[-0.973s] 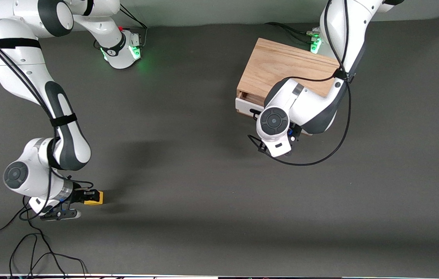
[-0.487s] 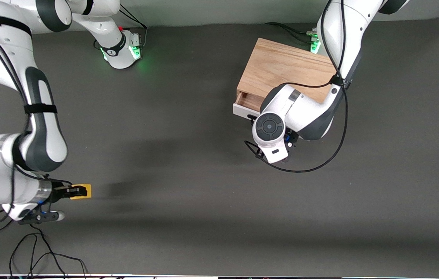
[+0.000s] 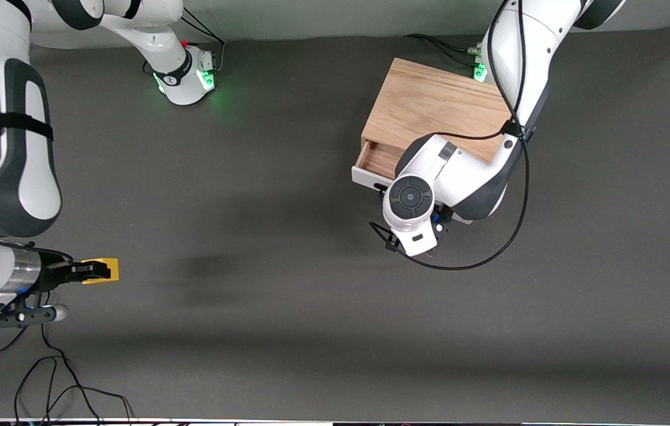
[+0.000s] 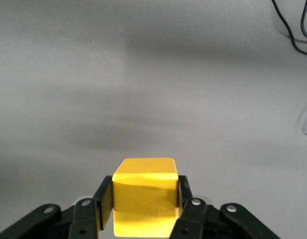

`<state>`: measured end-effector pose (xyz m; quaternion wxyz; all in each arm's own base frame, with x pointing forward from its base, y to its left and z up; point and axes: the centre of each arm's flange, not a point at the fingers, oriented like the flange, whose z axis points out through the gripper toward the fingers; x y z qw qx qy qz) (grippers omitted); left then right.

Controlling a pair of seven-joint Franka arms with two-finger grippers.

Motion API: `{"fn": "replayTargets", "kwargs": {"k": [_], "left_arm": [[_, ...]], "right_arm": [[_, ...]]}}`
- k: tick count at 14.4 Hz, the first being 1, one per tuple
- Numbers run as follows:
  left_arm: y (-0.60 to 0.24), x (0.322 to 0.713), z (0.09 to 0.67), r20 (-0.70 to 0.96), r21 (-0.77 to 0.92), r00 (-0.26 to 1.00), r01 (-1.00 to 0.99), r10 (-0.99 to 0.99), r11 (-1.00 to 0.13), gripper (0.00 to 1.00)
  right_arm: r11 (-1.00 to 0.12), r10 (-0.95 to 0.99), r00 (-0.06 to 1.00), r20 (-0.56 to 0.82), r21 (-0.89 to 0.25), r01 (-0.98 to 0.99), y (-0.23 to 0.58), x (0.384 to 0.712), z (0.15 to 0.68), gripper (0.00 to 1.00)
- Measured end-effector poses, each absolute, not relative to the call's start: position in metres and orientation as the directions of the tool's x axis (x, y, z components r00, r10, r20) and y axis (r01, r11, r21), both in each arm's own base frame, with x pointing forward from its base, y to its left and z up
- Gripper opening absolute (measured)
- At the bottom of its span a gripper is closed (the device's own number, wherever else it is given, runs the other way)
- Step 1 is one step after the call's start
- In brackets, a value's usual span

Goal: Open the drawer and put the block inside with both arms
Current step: 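Pull the drawer open with the left gripper while the right gripper lifts the cube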

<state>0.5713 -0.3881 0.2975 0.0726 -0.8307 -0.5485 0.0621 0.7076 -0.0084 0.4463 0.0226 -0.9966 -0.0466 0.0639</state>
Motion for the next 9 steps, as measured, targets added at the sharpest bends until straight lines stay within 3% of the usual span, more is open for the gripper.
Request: {"fn": "replayTargets", "kwargs": {"k": [9], "left_arm": [[-0.394,0.598,0.308,-0.041,-0.052,0.325,0.944,0.945,-0.327,1.0]], "right_arm": [[-0.997,-0.027,0.988,-0.151,-0.064,-0.037,0.052,0.677,0.521,0.55]]}}
